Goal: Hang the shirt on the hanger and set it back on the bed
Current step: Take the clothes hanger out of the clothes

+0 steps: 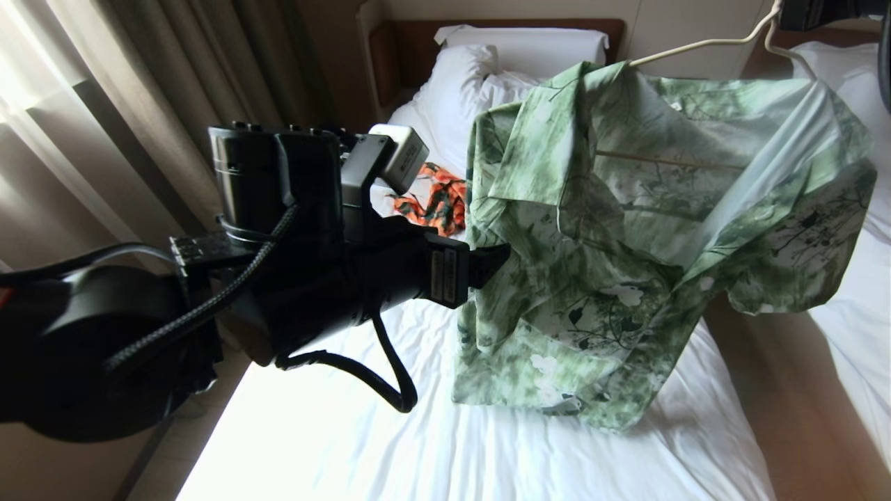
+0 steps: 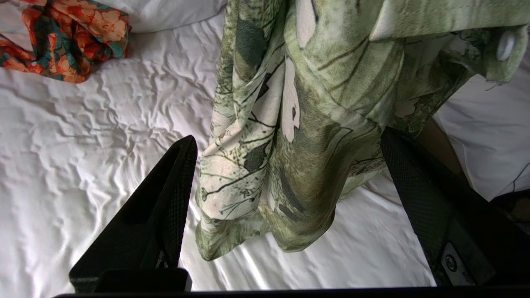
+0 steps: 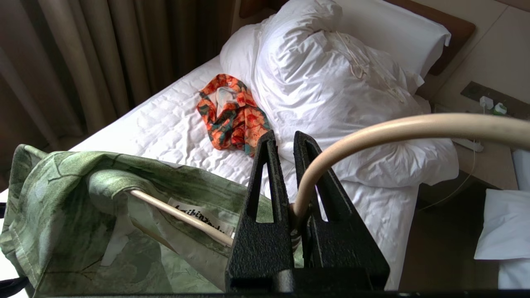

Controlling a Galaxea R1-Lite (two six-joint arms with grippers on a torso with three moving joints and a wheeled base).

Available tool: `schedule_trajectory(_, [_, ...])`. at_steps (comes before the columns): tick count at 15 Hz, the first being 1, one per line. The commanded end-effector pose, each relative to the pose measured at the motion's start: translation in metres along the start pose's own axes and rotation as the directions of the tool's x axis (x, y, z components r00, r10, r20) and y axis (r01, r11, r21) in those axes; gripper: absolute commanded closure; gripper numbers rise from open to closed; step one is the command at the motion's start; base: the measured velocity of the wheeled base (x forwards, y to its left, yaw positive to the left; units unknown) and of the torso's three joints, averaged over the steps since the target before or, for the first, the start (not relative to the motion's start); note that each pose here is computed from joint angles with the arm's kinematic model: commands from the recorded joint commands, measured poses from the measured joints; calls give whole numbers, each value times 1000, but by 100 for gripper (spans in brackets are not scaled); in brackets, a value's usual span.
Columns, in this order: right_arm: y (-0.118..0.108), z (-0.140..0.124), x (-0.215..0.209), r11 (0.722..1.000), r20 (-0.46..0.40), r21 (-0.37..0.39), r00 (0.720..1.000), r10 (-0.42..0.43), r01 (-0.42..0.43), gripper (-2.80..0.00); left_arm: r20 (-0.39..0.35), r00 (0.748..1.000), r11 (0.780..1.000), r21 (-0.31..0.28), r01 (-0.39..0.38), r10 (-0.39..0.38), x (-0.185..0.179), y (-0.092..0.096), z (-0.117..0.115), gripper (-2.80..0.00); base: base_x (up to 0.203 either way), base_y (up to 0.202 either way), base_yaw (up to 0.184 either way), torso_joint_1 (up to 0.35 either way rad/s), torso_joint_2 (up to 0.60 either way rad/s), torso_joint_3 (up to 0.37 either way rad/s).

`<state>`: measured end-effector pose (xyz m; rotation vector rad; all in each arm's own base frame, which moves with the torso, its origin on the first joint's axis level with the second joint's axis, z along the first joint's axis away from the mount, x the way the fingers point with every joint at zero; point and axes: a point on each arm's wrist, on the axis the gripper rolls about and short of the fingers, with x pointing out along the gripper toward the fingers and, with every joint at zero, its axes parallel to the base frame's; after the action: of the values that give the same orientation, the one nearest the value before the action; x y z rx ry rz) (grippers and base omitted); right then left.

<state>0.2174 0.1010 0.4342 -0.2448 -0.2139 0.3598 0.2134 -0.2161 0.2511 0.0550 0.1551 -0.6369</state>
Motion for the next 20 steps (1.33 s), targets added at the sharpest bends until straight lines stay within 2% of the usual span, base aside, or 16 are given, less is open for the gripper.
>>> schedule_trajectory(1, [-3,-2,1,1000,-3,-5,1000,-2,2,0,-19,1000,1000,0,-14,14,12,2,-6,-280,0,0,0,0,0,0])
schedule_trajectory(3, [-2,-2,3,1000,-5,-5,1000,-2,2,0,25,1000,1000,-8,-14,14,19,1,-3,-280,0,0,0,0,0,0])
schedule_trajectory(4, [-2,-3,3,1000,-6,-5,1000,-1,1,0,42,999,1000,1,-15,15,21,1,-3,0,0,0,0,0,0,0])
schedule_trajectory(5, [-2,-3,3,1000,-6,-5,1000,-1,1,0,42,999,1000,20,-20,19,23,1,-4,0,0,0,0,0,0,0])
schedule_trajectory(9, [-2,-4,5,1000,-10,-6,1000,-3,3,0,49,998,999,20,-36,35,18,5,-2,0,0,0,0,0,0,0])
schedule_trajectory(14, [-3,-1,1,1000,0,-8,1000,-5,5,0,122,984,991,-5,-133,132,-7,38,19,0,0,0,0,0,0,0])
schedule_trajectory(16, [-3,-1,1,1000,0,-8,1000,-6,6,0,151,973,984,12,-179,175,-17,51,27,0,0,0,0,0,0,0])
schedule_trajectory(20, [-3,-2,2,1000,-4,-13,1000,-7,7,0,209,954,975,7,-222,215,-32,63,43,0,0,0,0,0,0,0])
